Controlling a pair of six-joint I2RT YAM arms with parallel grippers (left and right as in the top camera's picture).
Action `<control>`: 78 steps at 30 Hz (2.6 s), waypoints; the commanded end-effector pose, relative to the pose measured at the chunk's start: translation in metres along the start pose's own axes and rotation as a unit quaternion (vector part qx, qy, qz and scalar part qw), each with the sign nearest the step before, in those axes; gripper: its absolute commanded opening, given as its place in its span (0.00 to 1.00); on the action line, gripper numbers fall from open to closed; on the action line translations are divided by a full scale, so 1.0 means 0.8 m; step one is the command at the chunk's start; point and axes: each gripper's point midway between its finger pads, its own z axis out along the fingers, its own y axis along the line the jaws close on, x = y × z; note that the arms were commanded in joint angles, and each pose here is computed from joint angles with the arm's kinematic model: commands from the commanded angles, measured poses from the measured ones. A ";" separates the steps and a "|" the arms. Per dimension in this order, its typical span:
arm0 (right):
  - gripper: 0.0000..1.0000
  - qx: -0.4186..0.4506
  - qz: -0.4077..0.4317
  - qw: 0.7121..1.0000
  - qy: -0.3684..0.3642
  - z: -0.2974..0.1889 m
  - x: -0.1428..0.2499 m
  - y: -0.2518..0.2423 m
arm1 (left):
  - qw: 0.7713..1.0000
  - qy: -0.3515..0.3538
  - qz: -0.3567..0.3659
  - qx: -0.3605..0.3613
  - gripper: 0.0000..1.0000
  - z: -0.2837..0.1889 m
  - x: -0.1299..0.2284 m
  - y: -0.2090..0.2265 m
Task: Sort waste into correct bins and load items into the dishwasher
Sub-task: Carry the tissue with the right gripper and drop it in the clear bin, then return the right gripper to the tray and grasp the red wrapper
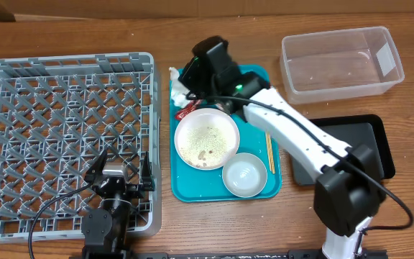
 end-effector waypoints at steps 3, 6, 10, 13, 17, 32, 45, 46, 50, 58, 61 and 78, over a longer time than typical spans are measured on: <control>0.04 -0.075 -0.083 0.991 -0.073 -0.090 -0.075 0.057 | 1.000 -0.002 -0.003 0.003 1.00 0.000 0.000 -0.002; 0.04 -0.086 -0.079 0.987 -0.114 -0.136 -0.123 0.056 | 1.000 -0.002 -0.003 0.003 1.00 0.000 0.000 -0.002; 0.04 -0.072 -0.041 0.981 -0.176 -0.202 -0.199 0.023 | 1.000 -0.002 -0.003 0.003 1.00 0.000 0.000 -0.002; 0.04 -0.037 -0.004 0.977 -0.212 -0.234 -0.249 -0.026 | 1.000 -0.002 -0.003 0.003 1.00 0.000 0.000 -0.002; 0.08 0.022 0.050 0.971 -0.234 -0.258 -0.294 -0.100 | 1.000 -0.002 -0.003 0.003 1.00 0.000 0.000 -0.002; 0.37 0.089 0.046 0.969 -0.225 -0.221 -0.344 -0.194 | 1.000 -0.002 -0.003 0.003 1.00 0.000 0.000 -0.002; 0.48 -0.142 -0.095 0.985 0.028 -0.157 -0.182 -0.029 | 1.000 -0.002 -0.003 0.003 1.00 0.000 0.000 -0.002; 0.56 -0.137 -0.117 0.983 0.034 -0.146 -0.164 -0.020 | 1.000 -0.002 -0.003 0.003 1.00 0.000 0.000 -0.002; 0.81 -0.033 -0.143 0.989 0.010 -0.101 -0.113 -0.026 | 1.000 -0.002 -0.003 0.003 1.00 0.000 0.000 -0.002; 0.78 0.112 -0.140 0.983 -0.040 -0.040 -0.017 -0.044 | 1.000 -0.002 -0.003 0.003 1.00 0.000 0.000 -0.002; 0.75 0.127 -0.117 0.984 -0.051 -0.018 0.011 -0.047 | 1.000 -0.002 -0.003 0.003 1.00 0.000 0.000 -0.002; 0.72 0.163 -0.033 0.983 -0.081 0.068 0.025 -0.098 | 1.000 -0.002 -0.003 0.003 1.00 0.000 0.000 -0.002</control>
